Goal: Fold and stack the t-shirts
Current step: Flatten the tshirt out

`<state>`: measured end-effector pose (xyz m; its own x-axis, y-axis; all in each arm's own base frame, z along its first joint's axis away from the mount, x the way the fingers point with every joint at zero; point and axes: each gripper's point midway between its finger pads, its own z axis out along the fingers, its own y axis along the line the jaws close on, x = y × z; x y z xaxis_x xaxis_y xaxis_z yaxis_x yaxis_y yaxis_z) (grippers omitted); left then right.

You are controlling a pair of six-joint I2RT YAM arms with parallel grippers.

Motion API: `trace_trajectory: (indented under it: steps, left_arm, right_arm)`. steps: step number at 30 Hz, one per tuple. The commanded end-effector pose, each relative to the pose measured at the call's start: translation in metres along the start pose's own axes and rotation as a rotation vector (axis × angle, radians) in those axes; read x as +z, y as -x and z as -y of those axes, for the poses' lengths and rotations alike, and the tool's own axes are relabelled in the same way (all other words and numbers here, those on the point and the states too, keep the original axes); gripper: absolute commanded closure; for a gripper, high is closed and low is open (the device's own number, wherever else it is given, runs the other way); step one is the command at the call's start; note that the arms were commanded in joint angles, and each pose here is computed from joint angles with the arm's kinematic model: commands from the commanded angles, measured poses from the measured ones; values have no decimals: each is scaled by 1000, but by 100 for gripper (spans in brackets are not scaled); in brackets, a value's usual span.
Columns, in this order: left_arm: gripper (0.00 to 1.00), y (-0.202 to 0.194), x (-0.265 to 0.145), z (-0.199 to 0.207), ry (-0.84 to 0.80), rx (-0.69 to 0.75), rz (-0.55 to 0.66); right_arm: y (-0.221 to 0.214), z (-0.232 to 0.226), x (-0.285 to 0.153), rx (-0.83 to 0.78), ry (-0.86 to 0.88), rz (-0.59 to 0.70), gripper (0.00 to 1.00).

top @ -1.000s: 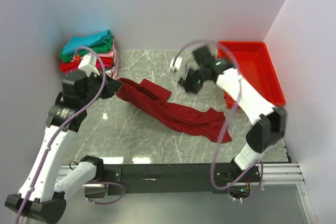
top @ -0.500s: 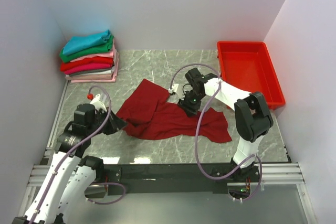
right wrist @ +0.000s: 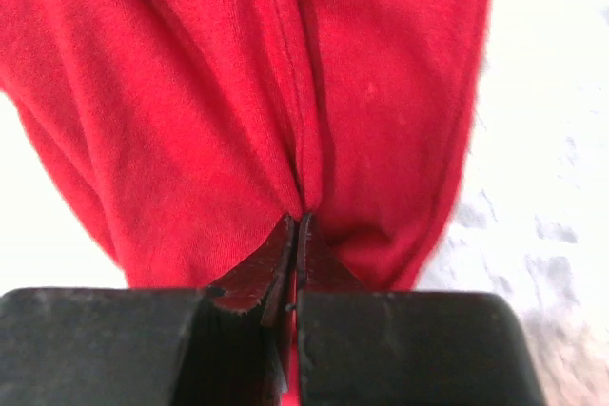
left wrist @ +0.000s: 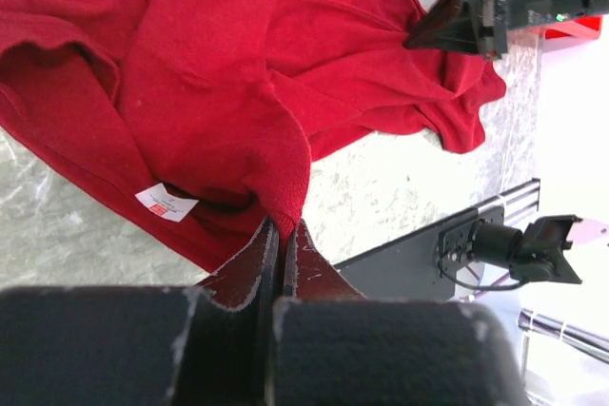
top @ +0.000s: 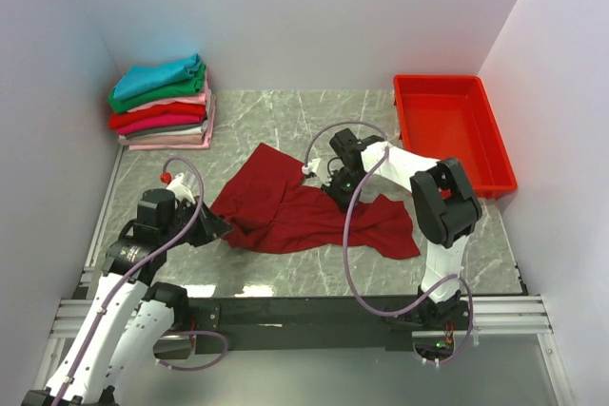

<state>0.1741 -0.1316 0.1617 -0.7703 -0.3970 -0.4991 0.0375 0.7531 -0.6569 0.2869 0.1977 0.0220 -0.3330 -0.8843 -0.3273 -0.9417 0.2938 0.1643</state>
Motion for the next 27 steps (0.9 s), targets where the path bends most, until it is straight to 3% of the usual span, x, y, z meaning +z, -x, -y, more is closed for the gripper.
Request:
trace_trajectory:
  steps: [1,5,9,11,12,14,15,17,18,20,21,23,24,25,26,27]
  left_arm:
    - [100,33,-13,21,-27,25,121]
    - [100,80,-24,35,21,70,255]
    - [100,144,-47,73,2,144,428]
    - [100,171,-44,85,12,165,470]
    - [100,203,-67,111,-15,211,573]
    - [100,243,-69,128,8,239,630]
    - [100,274,-107,165,-44,283,745]
    - [100,304,-129,192,-75,307,822]
    - [100,316,-171,224,-140,339,914]
    - [100,318,-205,245,-196,367,984]
    - [100,314,-217,248,-207,381,1003]
    - [100,288,-242,246,-242,399,1026]
    - [100,274,-212,223,-208,375,949]
    - [100,257,-200,211,-208,370,898]
    - [100,224,-206,206,-265,387,862]
    - [100,197,-156,173,-237,340,717]
  right_arm:
    - [36,13,-62,-46,-145,93,100]
    - [69,28,-143,-69,-311,195,100]
    - [99,39,-214,-62,-448,303,100]
    - [116,53,-254,-59,-574,364,100]
    - [121,60,-271,-35,-631,390,100]
    - [141,79,-331,7,-822,494,100]
    - [148,81,-354,18,-870,544,100]
    - [161,66,-433,16,-991,719,100]
    - [160,54,-459,7,-1036,778,100]
    - [163,32,-482,-50,-1040,883,100]
    - [148,-1,-514,-91,-1065,964,100]
    - [135,-19,-499,-147,-1011,970,100]
    - [119,-63,-513,-270,-1011,1016,100]
    - [108,-60,-468,-293,-929,946,100]
    - [88,-89,-468,-388,-963,948,100]
    - [83,-95,-438,-435,-881,913,100]
